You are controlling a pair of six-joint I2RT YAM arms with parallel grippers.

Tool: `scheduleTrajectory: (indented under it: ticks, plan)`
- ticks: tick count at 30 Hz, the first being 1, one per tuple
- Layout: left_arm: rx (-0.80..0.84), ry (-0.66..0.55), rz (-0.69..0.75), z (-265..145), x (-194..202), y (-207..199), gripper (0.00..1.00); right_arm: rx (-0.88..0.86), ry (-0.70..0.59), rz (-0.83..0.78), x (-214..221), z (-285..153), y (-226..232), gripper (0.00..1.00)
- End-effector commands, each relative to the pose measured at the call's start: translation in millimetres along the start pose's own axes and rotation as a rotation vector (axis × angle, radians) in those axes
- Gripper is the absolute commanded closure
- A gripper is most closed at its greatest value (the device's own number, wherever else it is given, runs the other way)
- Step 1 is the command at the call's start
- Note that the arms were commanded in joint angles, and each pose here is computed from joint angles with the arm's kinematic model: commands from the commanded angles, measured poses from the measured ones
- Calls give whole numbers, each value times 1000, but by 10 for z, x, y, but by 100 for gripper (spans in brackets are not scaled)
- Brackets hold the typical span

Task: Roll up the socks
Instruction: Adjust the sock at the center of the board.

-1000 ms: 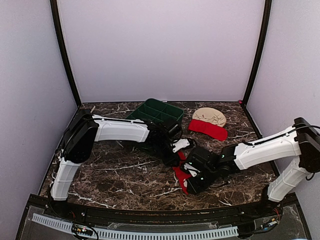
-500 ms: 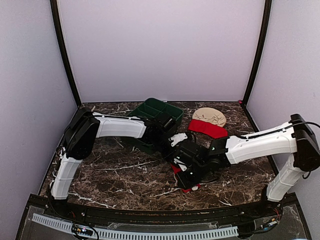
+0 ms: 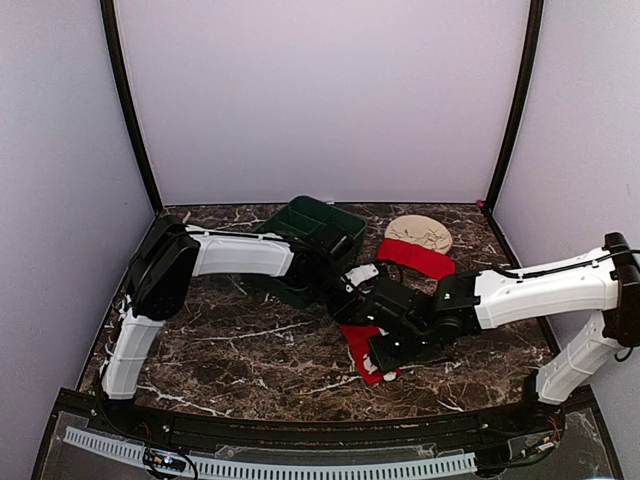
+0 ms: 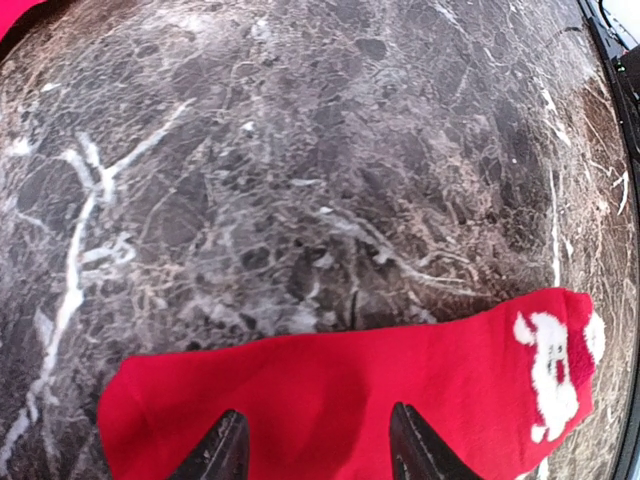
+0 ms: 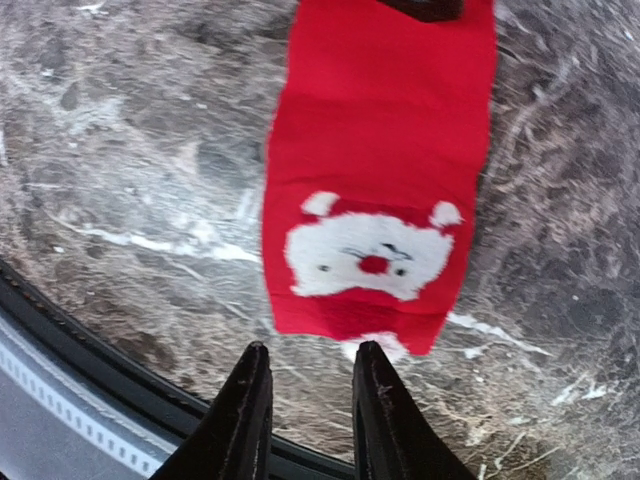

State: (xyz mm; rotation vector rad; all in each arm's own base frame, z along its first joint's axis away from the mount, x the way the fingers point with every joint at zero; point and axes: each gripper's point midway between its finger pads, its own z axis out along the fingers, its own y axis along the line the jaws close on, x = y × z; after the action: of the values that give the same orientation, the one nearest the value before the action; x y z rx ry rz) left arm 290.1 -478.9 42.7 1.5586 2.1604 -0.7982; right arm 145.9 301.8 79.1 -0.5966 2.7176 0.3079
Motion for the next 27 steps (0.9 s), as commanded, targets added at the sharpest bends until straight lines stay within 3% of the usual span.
scheduleTrajectory:
  ticks: [1,12,27]
  plan:
    - [20,-4,4,-142,-86,-214,51,112,-3,-1,115,-8,-282,72]
    - [35,45,3,-48,16,-380,51,155,-3,-33,224,104,-536,72]
    - [27,108,-14,39,235,-369,52,92,53,-50,273,433,-506,74]
